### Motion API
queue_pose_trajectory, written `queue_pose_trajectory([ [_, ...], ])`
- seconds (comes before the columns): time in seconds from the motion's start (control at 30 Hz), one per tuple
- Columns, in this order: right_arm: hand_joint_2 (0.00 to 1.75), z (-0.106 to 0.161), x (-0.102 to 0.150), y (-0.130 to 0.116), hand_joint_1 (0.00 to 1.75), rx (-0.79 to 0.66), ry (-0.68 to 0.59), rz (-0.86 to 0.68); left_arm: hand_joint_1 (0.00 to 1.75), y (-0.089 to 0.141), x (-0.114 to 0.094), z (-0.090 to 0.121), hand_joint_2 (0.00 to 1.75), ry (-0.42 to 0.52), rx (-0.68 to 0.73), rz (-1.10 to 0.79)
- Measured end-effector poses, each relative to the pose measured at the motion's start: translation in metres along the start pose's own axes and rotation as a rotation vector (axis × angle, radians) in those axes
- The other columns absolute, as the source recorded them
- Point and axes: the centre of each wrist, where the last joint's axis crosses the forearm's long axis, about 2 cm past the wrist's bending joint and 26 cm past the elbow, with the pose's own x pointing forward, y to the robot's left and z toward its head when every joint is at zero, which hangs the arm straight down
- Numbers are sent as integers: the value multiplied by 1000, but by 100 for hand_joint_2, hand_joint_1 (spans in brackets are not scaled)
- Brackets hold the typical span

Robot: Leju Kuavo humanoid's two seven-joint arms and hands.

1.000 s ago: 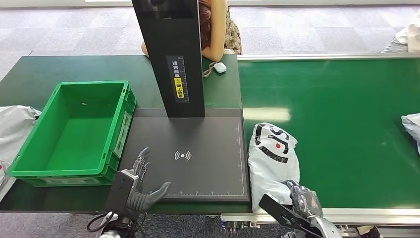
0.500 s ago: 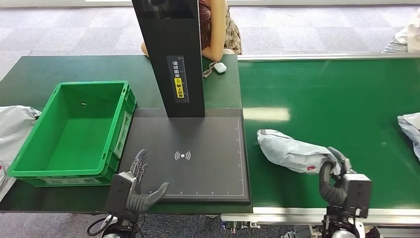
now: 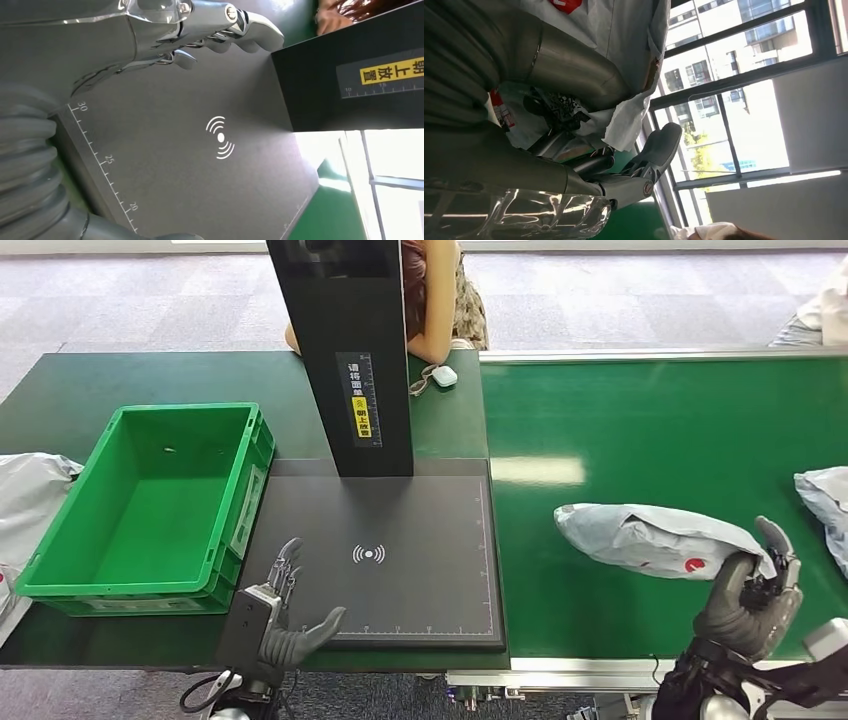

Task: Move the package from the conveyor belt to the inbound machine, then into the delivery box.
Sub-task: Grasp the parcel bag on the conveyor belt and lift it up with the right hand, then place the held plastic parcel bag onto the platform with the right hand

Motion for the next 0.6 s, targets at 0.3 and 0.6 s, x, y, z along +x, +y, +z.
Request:
queue_pose_trajectory([
  [0.3,175,-17,3,22,175,21,-44,-50,0,-1,0,0,175,-3,5,-2],
  [0.6,175,-37,2,84,175,236,-57,-120,0,-4,1,-1,175,-15,3,7],
])
